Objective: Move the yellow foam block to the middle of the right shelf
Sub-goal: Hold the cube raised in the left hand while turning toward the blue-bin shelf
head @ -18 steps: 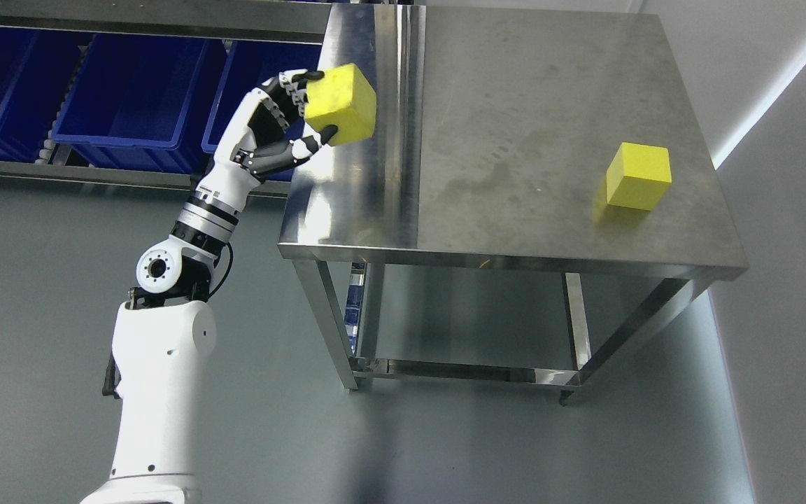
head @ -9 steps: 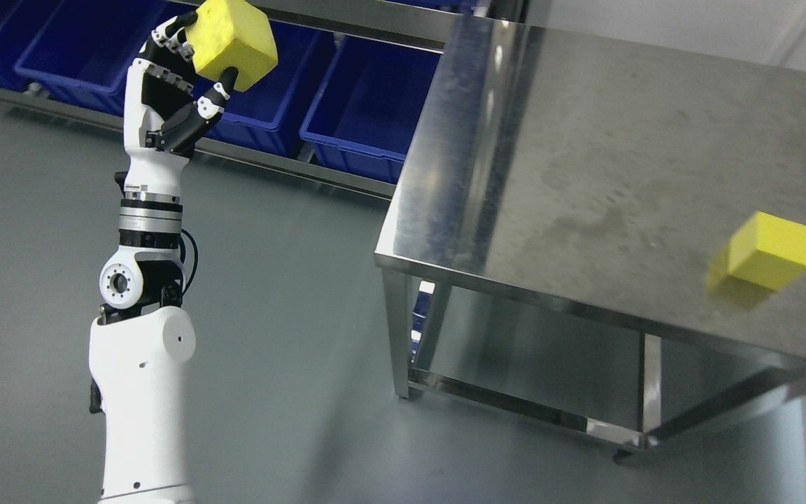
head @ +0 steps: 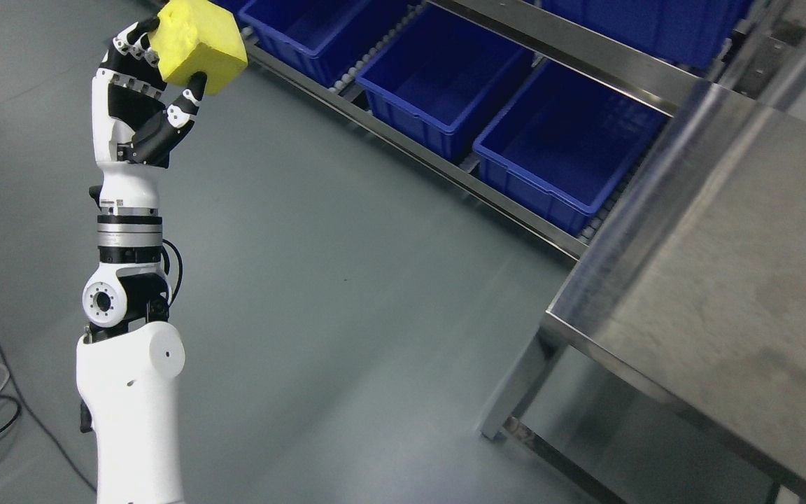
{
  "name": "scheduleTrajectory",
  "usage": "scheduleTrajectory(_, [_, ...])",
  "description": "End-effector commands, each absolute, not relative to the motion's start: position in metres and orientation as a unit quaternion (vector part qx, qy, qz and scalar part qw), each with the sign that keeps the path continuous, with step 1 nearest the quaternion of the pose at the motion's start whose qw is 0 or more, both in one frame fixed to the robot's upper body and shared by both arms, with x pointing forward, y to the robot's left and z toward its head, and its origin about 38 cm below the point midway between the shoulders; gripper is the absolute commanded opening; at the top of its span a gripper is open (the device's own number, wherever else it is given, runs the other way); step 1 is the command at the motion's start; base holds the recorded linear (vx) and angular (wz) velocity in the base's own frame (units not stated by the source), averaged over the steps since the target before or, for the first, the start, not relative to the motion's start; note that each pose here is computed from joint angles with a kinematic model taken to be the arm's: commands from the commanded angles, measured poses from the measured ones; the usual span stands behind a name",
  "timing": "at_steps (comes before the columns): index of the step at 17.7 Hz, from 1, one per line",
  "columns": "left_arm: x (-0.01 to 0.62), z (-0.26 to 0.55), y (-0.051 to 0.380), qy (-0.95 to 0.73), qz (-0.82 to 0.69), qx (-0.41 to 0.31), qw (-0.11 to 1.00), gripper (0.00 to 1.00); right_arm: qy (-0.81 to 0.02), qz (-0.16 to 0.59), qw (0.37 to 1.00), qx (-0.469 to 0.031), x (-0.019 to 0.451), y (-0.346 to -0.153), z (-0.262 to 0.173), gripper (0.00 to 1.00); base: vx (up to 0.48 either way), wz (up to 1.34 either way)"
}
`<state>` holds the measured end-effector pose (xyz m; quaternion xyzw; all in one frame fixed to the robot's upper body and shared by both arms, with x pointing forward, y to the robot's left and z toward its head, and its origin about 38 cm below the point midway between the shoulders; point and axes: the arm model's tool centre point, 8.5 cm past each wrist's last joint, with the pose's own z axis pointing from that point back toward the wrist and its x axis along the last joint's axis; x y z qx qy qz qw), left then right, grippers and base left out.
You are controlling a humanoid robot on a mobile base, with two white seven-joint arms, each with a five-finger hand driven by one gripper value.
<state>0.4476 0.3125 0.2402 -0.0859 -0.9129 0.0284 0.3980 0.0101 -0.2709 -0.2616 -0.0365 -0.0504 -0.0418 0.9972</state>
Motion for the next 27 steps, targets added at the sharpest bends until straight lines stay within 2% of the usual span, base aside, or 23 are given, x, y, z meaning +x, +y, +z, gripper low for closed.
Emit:
scheduleTrajectory(1, [0.435, 0.249, 0.327, -0.921, 0.028, -0.068, 0.383, 0.32, -0.061, -0.042, 0.996, -0.046, 0.018, -0.283, -0.260, 1.00, 0.108, 0.69])
scheduleTrajectory(10, [0.431, 0.234, 0.318, -0.913, 0.019, -0.075, 0.401, 0.32, -0.060, -0.041, 0.996, -0.046, 0.017, -0.283, -0.261, 1.00, 0.126, 0.63])
scheduleTrajectory(19, [0.438, 0.214, 0.237, -0.884, -0.055, -0.156, 0.437, 0.32, -0.061, -0.041, 0.996, -0.045, 0.018, -0.283, -0.260, 1.00, 0.153, 0.39])
scheduleTrajectory(27, [0.429, 0.204, 0.215, -0.873, -0.077, -0.180, 0.448, 0.32, -0.061, -0.041, 0.996, -0.045, 0.018, -0.283, -0.260, 1.00, 0.222, 0.10])
